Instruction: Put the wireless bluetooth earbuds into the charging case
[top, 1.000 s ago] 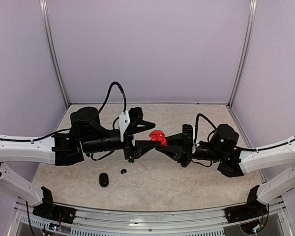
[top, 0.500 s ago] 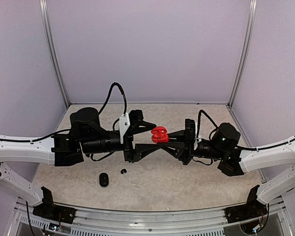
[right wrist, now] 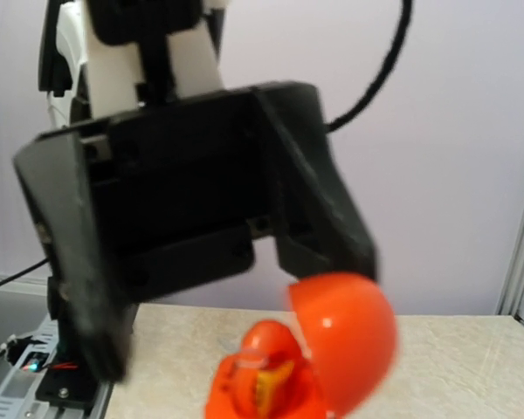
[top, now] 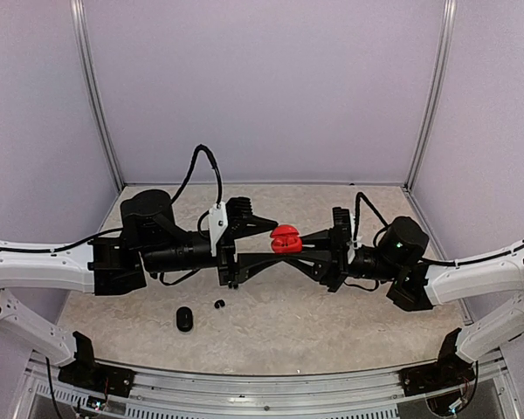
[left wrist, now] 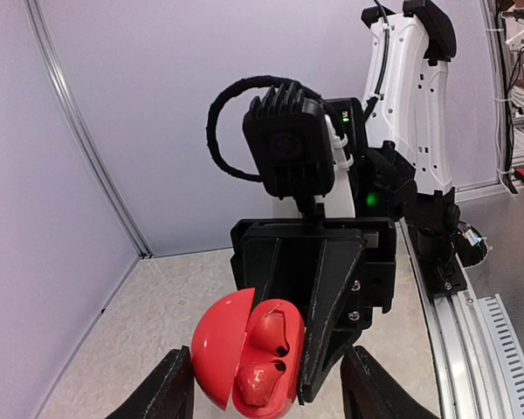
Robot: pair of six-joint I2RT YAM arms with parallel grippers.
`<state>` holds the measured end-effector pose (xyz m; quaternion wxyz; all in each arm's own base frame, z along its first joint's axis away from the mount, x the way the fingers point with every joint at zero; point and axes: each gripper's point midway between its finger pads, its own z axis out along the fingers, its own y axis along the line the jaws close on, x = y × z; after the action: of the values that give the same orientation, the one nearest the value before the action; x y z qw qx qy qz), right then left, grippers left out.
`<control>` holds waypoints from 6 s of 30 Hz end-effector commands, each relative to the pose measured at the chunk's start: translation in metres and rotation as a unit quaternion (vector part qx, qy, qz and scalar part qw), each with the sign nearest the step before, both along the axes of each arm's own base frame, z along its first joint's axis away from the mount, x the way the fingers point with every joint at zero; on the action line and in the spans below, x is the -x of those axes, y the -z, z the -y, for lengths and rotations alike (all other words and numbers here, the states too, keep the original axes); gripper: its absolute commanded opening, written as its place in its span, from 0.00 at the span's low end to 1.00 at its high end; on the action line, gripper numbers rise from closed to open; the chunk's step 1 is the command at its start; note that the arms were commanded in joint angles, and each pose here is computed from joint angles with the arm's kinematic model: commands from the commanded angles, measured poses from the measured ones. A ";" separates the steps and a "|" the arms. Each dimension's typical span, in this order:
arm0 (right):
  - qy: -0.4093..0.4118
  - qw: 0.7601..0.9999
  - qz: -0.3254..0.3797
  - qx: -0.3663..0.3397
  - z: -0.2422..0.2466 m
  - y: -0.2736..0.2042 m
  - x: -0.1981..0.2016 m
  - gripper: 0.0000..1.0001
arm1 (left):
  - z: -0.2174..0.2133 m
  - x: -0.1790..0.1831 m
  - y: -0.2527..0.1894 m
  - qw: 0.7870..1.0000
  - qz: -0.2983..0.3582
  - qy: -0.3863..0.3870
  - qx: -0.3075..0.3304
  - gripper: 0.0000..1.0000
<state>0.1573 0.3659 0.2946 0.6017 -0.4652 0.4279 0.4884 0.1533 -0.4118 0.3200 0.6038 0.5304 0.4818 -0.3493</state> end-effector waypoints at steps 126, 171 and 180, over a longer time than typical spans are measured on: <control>0.403 0.859 -0.292 0.121 0.163 0.095 -0.284 0.99 | -0.221 -0.021 0.313 0.630 -0.513 -0.568 -0.132 0.65; -0.048 0.899 -0.376 0.221 -0.020 0.087 -0.065 0.73 | -0.066 -0.026 0.094 0.953 0.001 -0.278 -0.118 0.42; -0.053 0.898 -0.376 0.222 -0.045 0.087 -0.049 0.63 | -0.051 -0.029 0.098 0.950 0.018 -0.286 -0.125 0.42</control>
<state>0.2093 0.3959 0.2062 0.2473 -0.3925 0.6940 0.5506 0.1775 -0.3503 0.1965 0.5858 0.4655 0.6576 -0.0880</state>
